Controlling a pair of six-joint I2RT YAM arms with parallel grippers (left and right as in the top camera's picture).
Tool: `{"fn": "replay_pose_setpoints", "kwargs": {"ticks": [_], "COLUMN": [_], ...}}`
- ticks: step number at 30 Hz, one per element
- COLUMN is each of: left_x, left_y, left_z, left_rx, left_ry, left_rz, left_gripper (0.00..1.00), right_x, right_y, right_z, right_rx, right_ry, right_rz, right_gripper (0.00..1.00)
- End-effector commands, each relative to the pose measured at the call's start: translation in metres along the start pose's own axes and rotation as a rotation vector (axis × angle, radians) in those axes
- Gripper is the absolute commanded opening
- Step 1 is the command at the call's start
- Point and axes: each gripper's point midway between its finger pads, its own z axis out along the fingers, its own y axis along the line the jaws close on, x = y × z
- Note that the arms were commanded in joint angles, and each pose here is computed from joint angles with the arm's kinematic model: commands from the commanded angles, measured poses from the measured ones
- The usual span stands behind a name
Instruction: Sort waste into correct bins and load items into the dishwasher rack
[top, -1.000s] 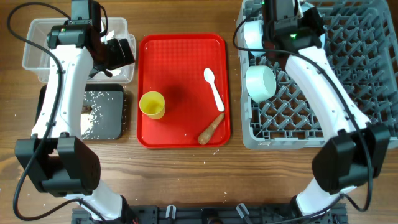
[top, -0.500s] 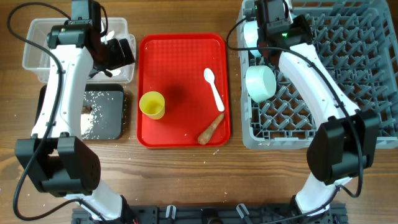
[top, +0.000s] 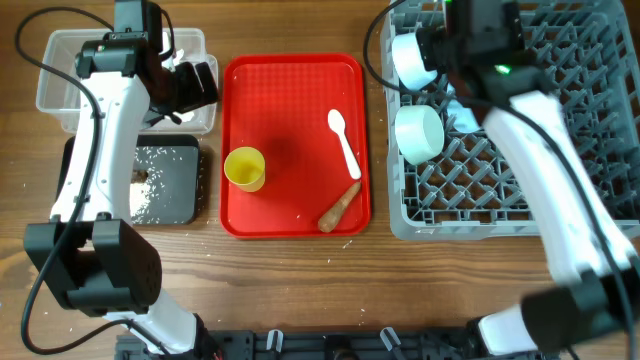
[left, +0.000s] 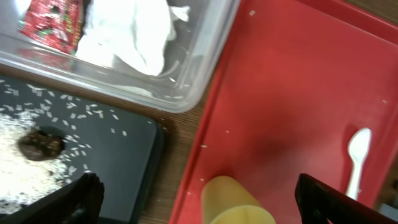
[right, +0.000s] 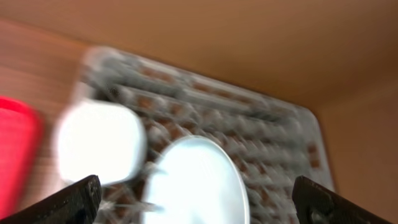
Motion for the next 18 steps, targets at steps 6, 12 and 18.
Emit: {"fn": "replay_pose_setpoints", "kwargs": {"ticks": [6,12,18], "left_x": [0.037,0.084,0.112], "left_y": [-0.031,-0.062,-0.074], "left_z": [-0.017,-0.014,0.008], "left_rx": [0.187,0.193,0.126], "left_ry": [0.154,0.266,0.318], "left_rz": [0.028,0.316,0.414], "left_gripper": [0.8,0.53,0.65], "right_x": [-0.007,0.005,0.006], "right_y": [0.122,0.115,0.113], "right_z": [-0.087,-0.069,-0.066], "right_rx": [-0.869,-0.781,-0.76], "right_ry": [-0.059,-0.014,0.0], "right_rz": [0.083,0.082,0.101], "right_gripper": [1.0,0.82,0.78]}}
